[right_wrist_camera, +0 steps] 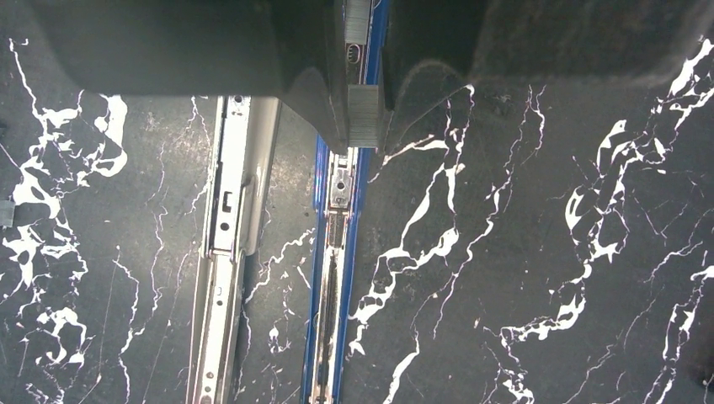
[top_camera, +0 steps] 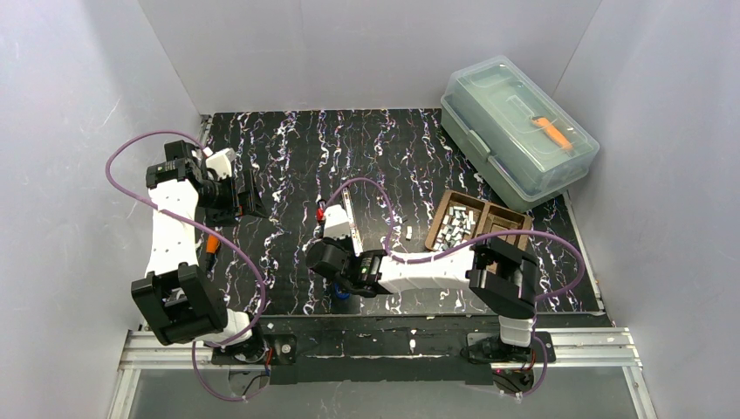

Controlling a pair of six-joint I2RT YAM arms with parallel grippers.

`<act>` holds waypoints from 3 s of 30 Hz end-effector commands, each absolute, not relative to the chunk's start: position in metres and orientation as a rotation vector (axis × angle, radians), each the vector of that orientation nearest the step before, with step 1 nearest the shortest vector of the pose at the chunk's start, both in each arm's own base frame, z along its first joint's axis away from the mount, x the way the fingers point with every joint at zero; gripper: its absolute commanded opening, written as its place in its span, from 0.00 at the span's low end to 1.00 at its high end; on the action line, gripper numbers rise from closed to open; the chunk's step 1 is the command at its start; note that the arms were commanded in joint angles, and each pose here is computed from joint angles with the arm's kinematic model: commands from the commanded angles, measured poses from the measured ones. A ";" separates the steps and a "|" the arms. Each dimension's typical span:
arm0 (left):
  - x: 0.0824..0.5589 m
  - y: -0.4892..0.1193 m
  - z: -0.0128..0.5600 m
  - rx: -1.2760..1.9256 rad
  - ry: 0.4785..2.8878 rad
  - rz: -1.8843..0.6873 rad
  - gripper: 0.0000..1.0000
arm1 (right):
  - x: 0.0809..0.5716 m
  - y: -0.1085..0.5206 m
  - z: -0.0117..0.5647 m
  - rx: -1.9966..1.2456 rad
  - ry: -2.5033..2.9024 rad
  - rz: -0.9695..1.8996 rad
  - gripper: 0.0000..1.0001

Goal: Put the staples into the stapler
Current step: Install the staple into the stapler.

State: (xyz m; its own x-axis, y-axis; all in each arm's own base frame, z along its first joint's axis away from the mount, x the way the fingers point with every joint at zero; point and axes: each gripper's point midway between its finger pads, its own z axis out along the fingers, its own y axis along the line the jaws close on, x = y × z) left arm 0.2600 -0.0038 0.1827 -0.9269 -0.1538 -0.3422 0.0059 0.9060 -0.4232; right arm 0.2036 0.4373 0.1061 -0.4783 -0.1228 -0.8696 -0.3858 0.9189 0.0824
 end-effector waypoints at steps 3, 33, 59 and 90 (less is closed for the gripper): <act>0.253 -0.007 0.191 -0.106 2.682 -0.617 0.99 | 0.202 0.439 0.094 -0.358 2.060 0.336 0.01; 0.253 -0.009 0.192 -0.108 2.679 -0.626 0.99 | 0.196 0.433 0.076 -0.358 2.107 0.334 0.01; 0.253 -0.008 0.193 -0.100 2.676 -0.618 0.99 | 0.193 0.439 0.082 -0.371 2.097 0.360 0.01; 0.255 -0.007 0.194 -0.098 2.670 -0.616 0.99 | 0.191 0.440 0.074 -0.374 2.113 0.355 0.01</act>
State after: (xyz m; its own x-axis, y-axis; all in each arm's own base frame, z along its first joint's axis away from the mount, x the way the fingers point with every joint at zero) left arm 0.2599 -0.0040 0.1828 -0.9271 -0.1535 -0.3420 0.0064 0.9057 -0.4239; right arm 0.1911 0.4313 0.0703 -0.5252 -0.1631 -0.8352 -0.4032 0.9120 0.0755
